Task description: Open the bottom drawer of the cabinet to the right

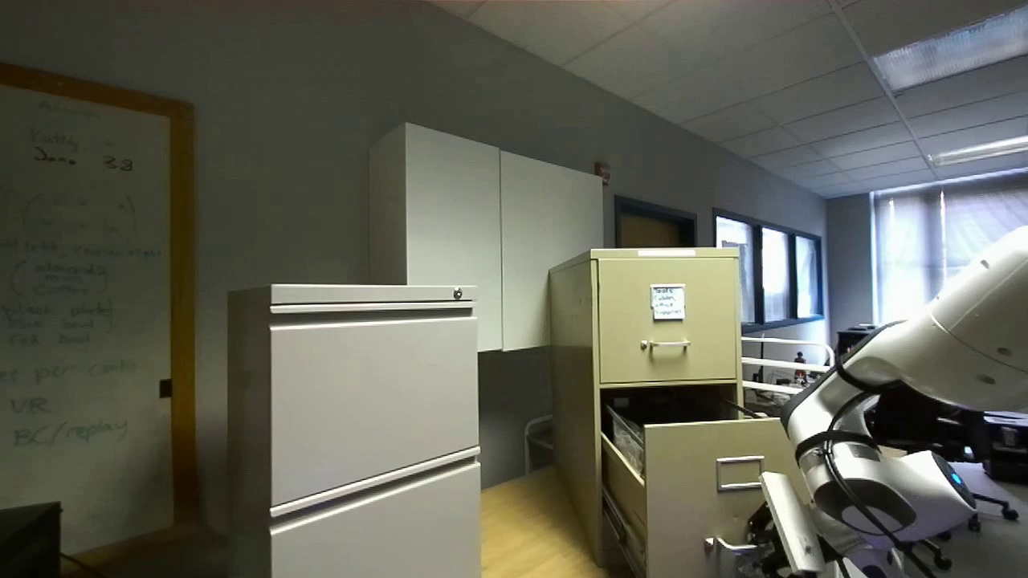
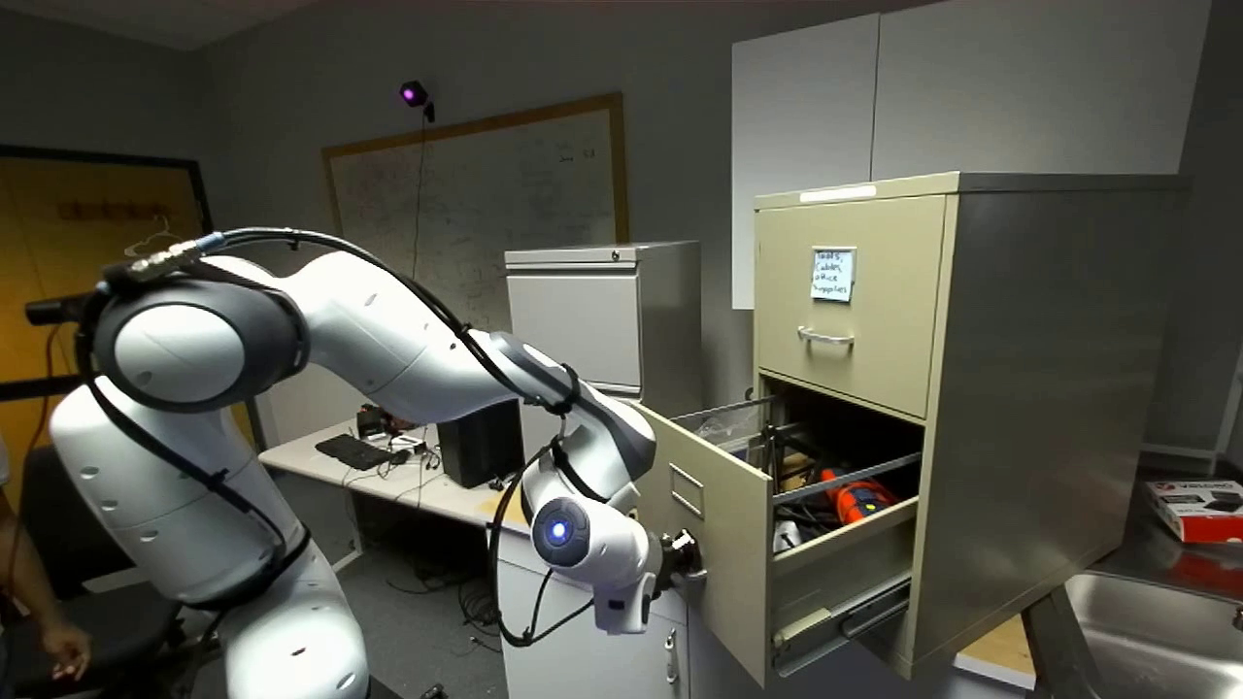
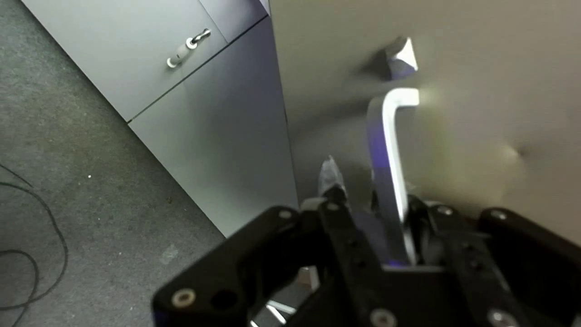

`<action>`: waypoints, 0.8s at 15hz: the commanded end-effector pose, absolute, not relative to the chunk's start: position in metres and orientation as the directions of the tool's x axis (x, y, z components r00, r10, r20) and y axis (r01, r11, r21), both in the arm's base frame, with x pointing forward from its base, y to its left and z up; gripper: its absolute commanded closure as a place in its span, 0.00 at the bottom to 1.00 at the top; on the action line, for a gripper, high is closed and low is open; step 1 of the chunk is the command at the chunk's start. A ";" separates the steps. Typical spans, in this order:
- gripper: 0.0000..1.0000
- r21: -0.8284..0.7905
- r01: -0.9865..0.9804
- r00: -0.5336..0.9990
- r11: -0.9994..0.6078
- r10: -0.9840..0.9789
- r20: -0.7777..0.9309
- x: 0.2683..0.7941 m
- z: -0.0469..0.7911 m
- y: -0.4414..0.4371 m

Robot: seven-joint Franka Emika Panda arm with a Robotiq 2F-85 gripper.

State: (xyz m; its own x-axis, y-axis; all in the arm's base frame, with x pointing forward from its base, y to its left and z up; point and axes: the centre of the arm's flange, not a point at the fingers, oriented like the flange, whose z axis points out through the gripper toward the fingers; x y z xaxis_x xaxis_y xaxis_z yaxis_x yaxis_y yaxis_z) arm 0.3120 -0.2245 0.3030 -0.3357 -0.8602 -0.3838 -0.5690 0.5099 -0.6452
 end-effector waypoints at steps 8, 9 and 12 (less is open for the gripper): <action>0.00 -0.466 -0.562 -0.436 0.683 -0.724 -0.535 0.271 0.226 -0.195; 0.00 -0.474 -0.553 -0.452 0.685 -0.725 -0.520 0.269 0.230 -0.199; 0.00 -0.509 -0.533 -0.476 0.676 -0.737 -0.480 0.266 0.245 -0.208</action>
